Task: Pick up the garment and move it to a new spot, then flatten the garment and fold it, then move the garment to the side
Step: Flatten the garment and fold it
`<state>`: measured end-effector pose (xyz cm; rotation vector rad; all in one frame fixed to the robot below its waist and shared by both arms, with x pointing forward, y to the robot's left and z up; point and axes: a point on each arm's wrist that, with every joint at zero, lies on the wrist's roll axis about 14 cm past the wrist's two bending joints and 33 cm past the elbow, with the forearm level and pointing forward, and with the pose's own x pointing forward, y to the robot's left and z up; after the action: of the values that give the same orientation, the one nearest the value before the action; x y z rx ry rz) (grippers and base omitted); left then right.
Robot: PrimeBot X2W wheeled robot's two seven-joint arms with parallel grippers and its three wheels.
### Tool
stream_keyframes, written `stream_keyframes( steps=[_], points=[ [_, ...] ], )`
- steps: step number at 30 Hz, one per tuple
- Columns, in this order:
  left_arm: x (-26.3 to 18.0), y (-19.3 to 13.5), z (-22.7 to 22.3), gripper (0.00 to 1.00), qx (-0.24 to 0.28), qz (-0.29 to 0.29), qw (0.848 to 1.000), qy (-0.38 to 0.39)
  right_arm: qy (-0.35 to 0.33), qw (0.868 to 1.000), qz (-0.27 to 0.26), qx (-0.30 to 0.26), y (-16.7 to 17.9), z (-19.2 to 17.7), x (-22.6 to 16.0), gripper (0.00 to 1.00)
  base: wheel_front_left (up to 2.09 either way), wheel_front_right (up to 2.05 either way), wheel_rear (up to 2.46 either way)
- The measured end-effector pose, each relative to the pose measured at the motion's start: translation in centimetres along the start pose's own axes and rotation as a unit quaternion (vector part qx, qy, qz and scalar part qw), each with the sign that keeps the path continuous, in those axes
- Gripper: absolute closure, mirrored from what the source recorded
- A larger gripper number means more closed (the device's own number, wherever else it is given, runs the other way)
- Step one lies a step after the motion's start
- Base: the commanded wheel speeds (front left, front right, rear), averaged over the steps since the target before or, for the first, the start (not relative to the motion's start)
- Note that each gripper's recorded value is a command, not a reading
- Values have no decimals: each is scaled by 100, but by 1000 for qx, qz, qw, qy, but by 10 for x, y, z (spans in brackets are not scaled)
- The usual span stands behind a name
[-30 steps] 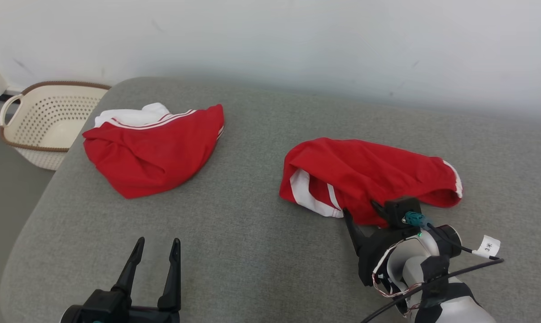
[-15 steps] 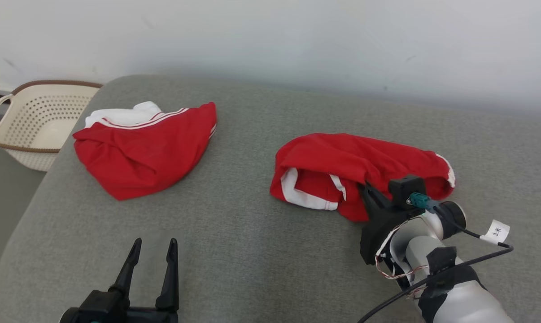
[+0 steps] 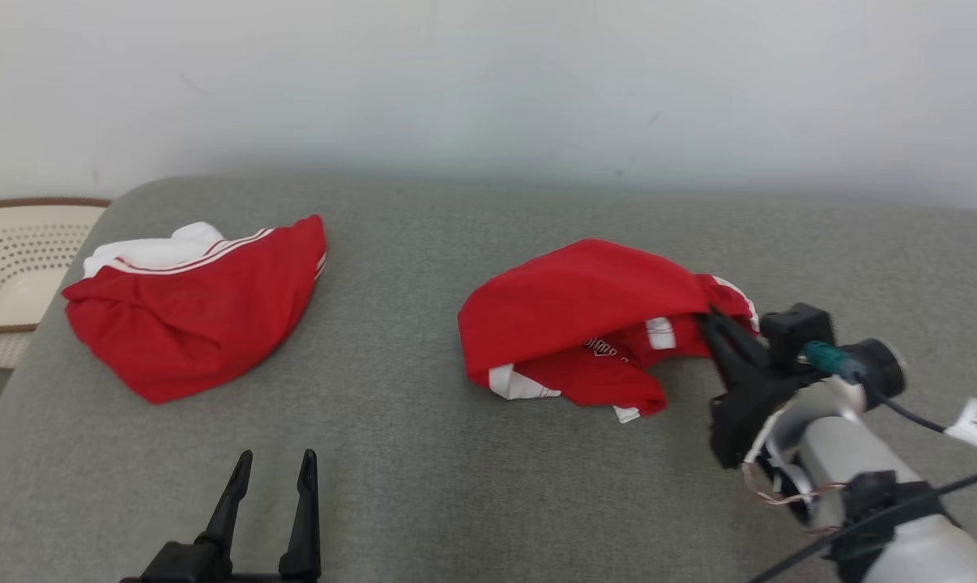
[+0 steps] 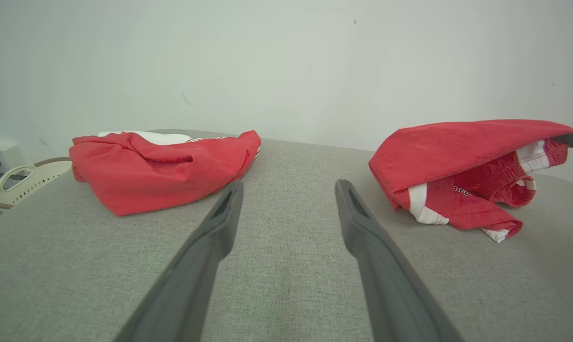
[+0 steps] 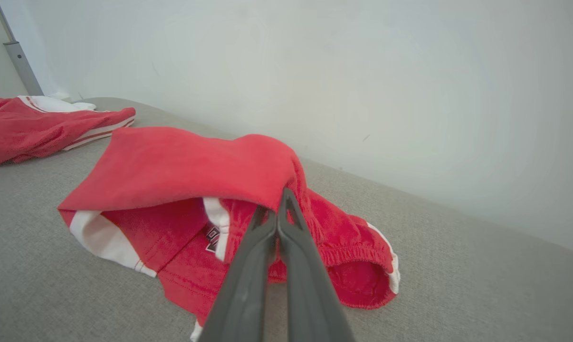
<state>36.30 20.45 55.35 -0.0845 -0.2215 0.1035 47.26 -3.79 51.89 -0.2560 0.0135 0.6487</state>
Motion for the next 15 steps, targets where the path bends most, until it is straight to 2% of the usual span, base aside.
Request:
stream_keyframes(
  steps=[3,15],
  points=[
    [1,-8,-2,0,-8,-9,1000,2,14,1000,-13,-8,-15,-4,-19,100,0,0,0],
    [8,-31,-4,0,-19,-41,999,3,90,995,-33,25,-19,-35,-97,100,0,0,0]
  ],
)
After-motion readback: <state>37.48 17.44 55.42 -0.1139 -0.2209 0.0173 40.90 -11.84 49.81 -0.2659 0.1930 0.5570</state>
